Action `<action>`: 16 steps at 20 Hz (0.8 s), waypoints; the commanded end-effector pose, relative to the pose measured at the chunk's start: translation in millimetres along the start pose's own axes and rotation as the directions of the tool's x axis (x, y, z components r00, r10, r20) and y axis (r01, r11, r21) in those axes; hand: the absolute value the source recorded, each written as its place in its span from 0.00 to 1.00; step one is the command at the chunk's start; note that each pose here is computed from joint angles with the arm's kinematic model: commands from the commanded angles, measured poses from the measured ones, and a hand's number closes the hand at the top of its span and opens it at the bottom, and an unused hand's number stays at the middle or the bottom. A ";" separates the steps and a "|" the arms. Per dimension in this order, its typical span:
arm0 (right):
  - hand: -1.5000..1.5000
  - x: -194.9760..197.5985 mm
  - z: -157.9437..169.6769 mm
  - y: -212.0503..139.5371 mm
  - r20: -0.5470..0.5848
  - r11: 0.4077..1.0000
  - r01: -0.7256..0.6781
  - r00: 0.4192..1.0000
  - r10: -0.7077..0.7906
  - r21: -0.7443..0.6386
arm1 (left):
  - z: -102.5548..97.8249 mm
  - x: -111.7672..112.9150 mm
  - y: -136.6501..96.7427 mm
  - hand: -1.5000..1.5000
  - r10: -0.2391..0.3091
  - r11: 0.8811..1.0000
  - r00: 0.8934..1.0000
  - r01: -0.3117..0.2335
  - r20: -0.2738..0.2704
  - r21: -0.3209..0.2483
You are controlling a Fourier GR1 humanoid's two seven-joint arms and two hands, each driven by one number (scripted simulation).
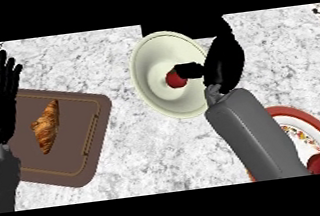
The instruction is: Pick the tomato from the plate and place it in the bowl
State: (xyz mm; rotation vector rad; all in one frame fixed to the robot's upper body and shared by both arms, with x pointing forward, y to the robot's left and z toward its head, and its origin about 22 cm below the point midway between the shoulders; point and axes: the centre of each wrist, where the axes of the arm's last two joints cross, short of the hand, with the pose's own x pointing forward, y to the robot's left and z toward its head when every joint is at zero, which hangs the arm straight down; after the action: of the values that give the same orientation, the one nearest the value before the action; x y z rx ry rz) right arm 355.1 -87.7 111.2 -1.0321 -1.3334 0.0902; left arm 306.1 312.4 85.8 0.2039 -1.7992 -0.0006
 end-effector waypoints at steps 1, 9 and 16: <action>0.00 7.6 -1.3 -2.2 -0.054 0.968 0.181 0.980 -0.193 -0.174 | -0.8 -4.5 6.7 0.50 0.006 1.000 1.000 -0.005 -0.016 0.010; 0.00 -51.4 11.9 -36.0 -0.099 0.908 0.250 0.949 -0.298 -0.336 | 16.2 -2.4 30.6 0.50 -0.022 0.997 0.999 0.023 -0.026 0.072; 0.00 -104.4 61.2 -100.1 -0.083 0.871 0.297 0.931 -0.354 -0.391 | 26.2 1.9 23.3 0.50 -0.018 0.998 1.000 0.019 -0.021 0.055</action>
State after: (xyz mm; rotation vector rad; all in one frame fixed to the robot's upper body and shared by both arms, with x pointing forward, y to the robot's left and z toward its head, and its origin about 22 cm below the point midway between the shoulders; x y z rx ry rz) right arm 267.3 -154.7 87.9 -1.1006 -1.4097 -0.3953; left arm 286.4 334.3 77.2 0.2586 -1.7708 0.0431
